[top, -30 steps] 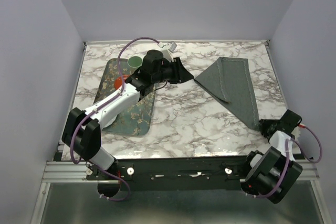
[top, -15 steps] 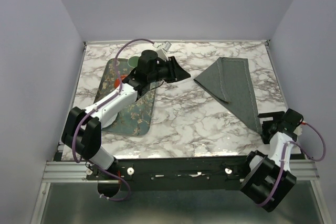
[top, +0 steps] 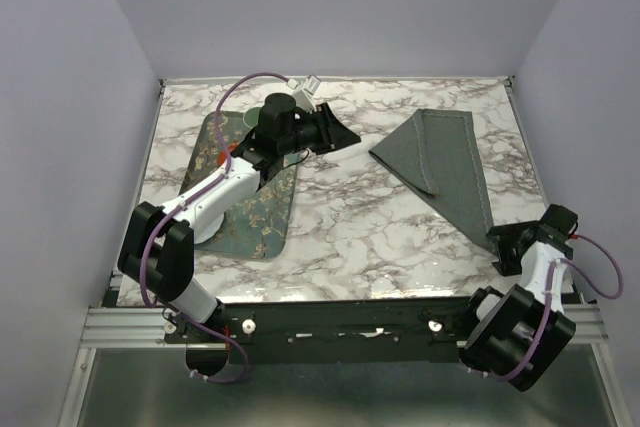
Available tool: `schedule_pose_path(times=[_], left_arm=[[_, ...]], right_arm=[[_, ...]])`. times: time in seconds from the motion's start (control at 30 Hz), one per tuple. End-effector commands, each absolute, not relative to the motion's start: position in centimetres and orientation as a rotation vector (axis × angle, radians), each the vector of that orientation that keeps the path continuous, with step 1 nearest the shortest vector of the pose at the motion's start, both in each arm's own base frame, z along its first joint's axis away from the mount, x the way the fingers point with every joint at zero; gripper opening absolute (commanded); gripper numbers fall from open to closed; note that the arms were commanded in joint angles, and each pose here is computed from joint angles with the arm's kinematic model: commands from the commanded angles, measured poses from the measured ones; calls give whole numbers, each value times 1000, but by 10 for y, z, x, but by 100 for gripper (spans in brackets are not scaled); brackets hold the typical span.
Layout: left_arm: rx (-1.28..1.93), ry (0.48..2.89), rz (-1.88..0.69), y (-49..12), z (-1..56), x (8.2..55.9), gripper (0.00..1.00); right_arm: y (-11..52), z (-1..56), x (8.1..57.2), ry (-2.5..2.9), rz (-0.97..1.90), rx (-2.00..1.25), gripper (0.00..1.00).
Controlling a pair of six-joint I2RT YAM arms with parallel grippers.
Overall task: Fold the napkin, place the utensils inside, and roll it up
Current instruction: Fold the napkin
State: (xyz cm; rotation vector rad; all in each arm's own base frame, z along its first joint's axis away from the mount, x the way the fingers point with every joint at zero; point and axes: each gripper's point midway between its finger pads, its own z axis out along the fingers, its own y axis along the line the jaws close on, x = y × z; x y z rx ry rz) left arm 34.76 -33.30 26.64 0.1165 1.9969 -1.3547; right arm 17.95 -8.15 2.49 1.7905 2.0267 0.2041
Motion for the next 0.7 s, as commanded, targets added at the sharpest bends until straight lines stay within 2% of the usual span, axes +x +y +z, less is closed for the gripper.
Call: schedule_pose_path(times=[0.0,0.03,0.2,0.33,0.43,0.67], left_arm=[[124,1990,-1381,-333,265,348,39],[125,1986,-1382,-333,266,348,39],[130,1984,-1372,-331,266,348,39],[129,1988,-1362,-330,263,348,39],[114,2008,-1349,-330,254,350,39],[120,2045,-1345,-341,238,349,39]], right_arm=[[-69,1,152,2076,136,1920,70],[-70,2,153,2064,133,1920,60],[-72,-1,155,2051,135,1914,43],[-74,5,164,2054,165,1830,7],[-78,20,171,2082,163,1695,1],[-78,75,221,2129,209,1240,1]])
